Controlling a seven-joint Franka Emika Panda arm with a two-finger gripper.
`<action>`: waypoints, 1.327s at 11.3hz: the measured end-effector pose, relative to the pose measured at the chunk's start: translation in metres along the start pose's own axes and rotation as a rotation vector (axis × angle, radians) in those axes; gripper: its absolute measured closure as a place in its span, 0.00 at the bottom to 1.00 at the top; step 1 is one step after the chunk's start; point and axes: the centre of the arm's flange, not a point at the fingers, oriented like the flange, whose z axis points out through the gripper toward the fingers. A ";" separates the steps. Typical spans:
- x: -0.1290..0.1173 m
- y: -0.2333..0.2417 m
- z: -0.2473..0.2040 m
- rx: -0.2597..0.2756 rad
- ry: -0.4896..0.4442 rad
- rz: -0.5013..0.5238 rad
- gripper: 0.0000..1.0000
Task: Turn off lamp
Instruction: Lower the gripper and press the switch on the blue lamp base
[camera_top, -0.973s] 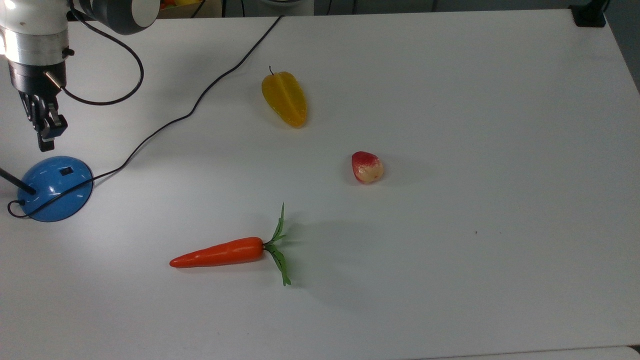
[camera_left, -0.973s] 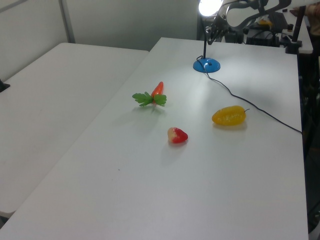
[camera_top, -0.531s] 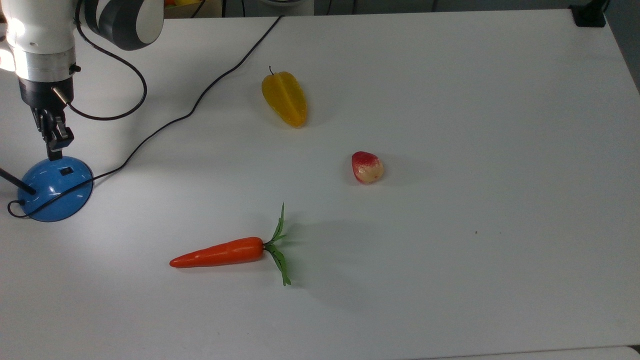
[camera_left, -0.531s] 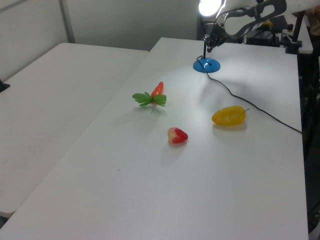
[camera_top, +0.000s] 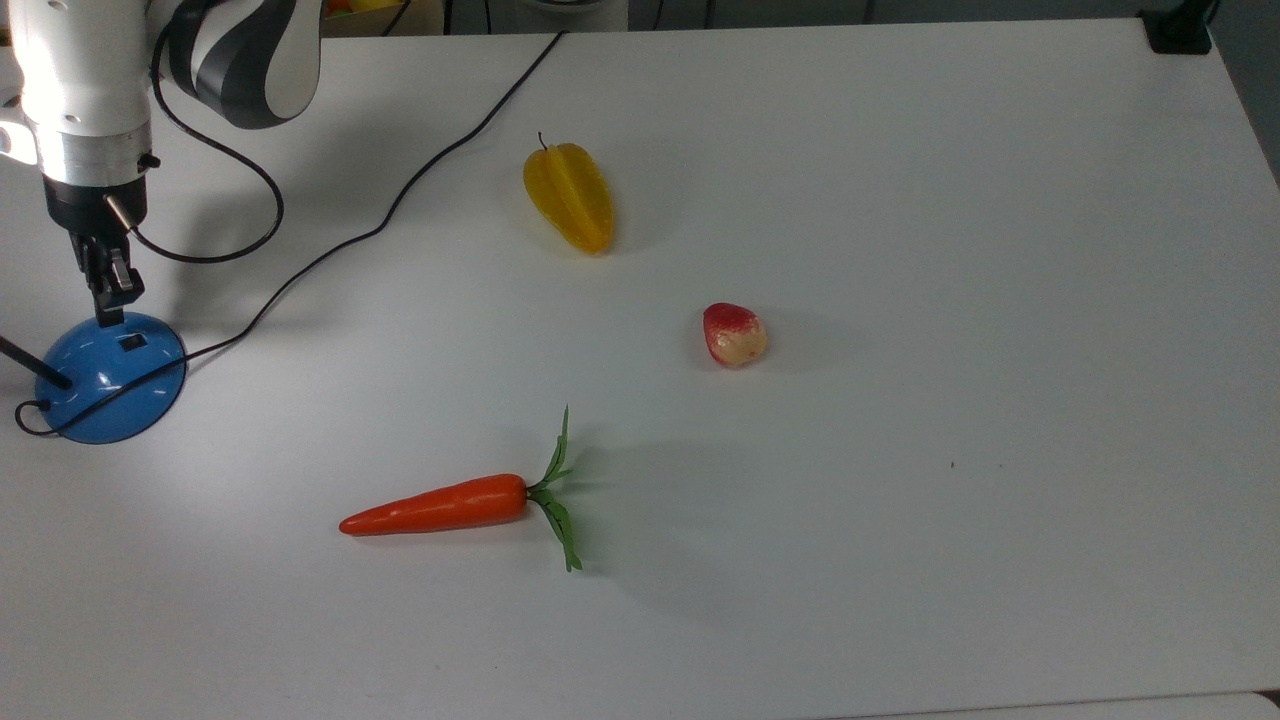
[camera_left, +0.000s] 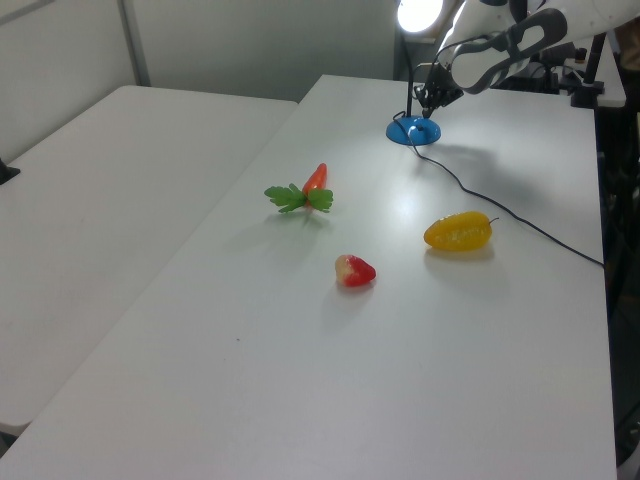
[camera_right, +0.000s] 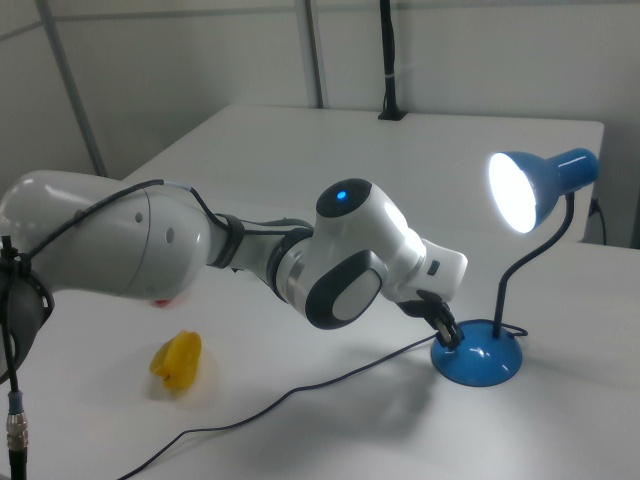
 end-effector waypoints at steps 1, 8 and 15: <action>-0.003 0.001 0.006 -0.002 -0.002 -0.002 0.99; -0.005 -0.005 0.008 -0.017 0.008 -0.052 0.99; -0.008 -0.012 0.012 -0.026 0.011 -0.090 0.99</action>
